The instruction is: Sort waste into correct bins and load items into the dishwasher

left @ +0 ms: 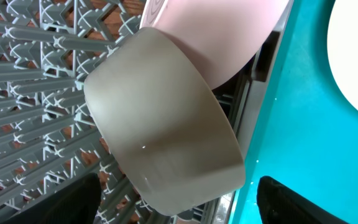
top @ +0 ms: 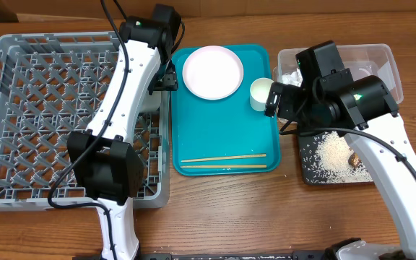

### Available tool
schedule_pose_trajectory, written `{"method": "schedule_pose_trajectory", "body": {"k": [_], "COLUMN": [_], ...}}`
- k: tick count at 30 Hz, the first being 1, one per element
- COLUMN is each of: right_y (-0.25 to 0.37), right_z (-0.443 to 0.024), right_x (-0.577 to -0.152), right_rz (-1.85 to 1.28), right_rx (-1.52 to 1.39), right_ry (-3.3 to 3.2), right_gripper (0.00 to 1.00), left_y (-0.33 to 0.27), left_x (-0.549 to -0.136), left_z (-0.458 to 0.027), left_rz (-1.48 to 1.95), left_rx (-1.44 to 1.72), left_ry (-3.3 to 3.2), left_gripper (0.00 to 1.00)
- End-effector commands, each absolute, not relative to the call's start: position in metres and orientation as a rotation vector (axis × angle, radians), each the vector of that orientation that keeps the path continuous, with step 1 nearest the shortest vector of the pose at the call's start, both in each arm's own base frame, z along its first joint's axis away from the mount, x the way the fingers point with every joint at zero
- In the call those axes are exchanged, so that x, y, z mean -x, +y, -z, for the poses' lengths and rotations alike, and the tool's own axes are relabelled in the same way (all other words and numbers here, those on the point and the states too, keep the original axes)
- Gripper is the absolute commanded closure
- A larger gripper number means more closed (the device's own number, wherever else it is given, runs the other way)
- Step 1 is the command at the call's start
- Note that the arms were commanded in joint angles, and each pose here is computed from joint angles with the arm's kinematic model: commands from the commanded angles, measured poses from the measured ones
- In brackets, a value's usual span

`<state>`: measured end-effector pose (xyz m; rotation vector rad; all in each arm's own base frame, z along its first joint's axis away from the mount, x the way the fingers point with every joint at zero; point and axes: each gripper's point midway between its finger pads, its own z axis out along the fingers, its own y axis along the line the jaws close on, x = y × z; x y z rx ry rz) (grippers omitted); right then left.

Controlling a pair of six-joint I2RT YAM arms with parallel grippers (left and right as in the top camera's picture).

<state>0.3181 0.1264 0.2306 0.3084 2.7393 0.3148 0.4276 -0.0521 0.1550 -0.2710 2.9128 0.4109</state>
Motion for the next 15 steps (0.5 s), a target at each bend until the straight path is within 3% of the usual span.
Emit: {"method": "schedule_pose_trajectory", "body": {"k": [1, 6, 15], "right_y": [0.126, 0.126, 0.126], "right_z": [-0.235, -0.235, -0.235], "right_x": [-0.32, -0.32, -0.32], "right_rz": [-0.313, -0.313, -0.312], "right_rx": [-0.306, -0.307, -0.306], "right_ry": [2.72, 2.72, 2.72], "right_gripper": [0.0, 0.0, 0.0], "left_y": [-0.056, -0.054, -0.062], "left_x": [-0.431, -0.43, -0.433], "left_z": [-0.157, -0.158, -0.168], "left_rz": [-0.405, -0.435, -0.582], "left_rx": [0.306, 0.328, 0.306], "left_ry": [2.893, 2.878, 2.775], "left_gripper": [0.19, 0.27, 0.29]}}
